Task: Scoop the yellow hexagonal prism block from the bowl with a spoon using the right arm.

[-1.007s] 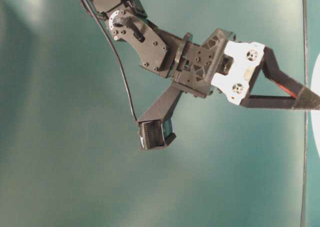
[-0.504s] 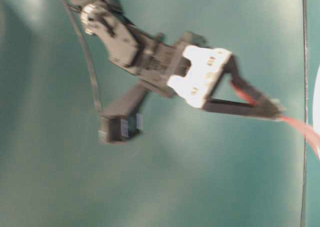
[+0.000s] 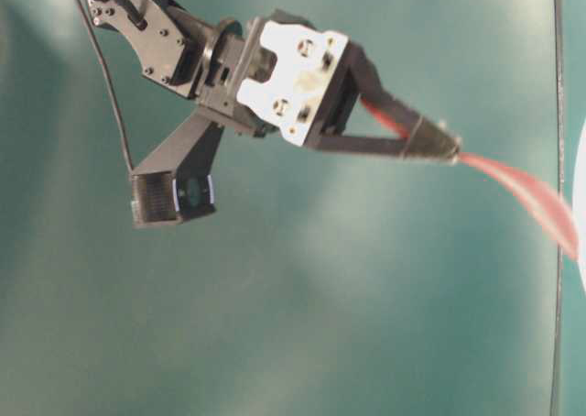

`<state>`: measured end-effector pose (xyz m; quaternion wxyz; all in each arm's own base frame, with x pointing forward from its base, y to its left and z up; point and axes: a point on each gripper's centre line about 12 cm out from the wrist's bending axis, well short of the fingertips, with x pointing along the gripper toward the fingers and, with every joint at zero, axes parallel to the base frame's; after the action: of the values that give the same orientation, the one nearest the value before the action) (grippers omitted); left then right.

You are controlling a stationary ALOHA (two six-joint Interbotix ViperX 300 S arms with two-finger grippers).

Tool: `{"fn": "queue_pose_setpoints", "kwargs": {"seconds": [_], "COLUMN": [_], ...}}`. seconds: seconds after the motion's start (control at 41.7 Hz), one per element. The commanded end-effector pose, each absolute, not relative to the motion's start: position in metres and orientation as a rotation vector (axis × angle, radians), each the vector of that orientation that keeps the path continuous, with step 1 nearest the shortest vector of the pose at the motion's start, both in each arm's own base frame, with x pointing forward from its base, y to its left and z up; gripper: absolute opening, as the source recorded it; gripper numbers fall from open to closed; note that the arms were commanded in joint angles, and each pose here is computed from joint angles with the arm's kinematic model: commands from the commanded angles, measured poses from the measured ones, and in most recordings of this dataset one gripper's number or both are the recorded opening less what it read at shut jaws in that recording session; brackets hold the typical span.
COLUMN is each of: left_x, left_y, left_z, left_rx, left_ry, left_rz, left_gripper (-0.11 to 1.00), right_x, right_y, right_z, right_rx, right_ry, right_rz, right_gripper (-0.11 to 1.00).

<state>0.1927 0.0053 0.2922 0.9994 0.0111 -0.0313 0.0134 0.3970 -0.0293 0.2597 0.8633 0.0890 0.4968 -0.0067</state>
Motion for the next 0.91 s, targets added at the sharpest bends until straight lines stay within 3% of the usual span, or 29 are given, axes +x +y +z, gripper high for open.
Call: {"fn": "queue_pose_setpoints", "kwargs": {"seconds": [0.0,0.456,0.888], "left_x": [0.195,0.195,0.195], "left_y": [0.006,0.006,0.006], "left_z": [0.299,0.299,0.299], "left_rx": [0.025,0.025,0.027], "left_ry": [-0.078,-0.079,-0.079], "left_rz": [0.028,0.028,0.028], "left_gripper": [0.00,0.00,0.00], "right_x": [0.394,0.388,0.398], "right_y": [-0.029,-0.034,-0.037], "right_z": [0.276,0.232,0.207], "right_rx": [0.183,0.166,0.150], "right_ry": [1.022,1.164,1.125], "right_rz": [-0.010,-0.032,-0.050], "right_gripper": [0.24,0.24,0.24]}}
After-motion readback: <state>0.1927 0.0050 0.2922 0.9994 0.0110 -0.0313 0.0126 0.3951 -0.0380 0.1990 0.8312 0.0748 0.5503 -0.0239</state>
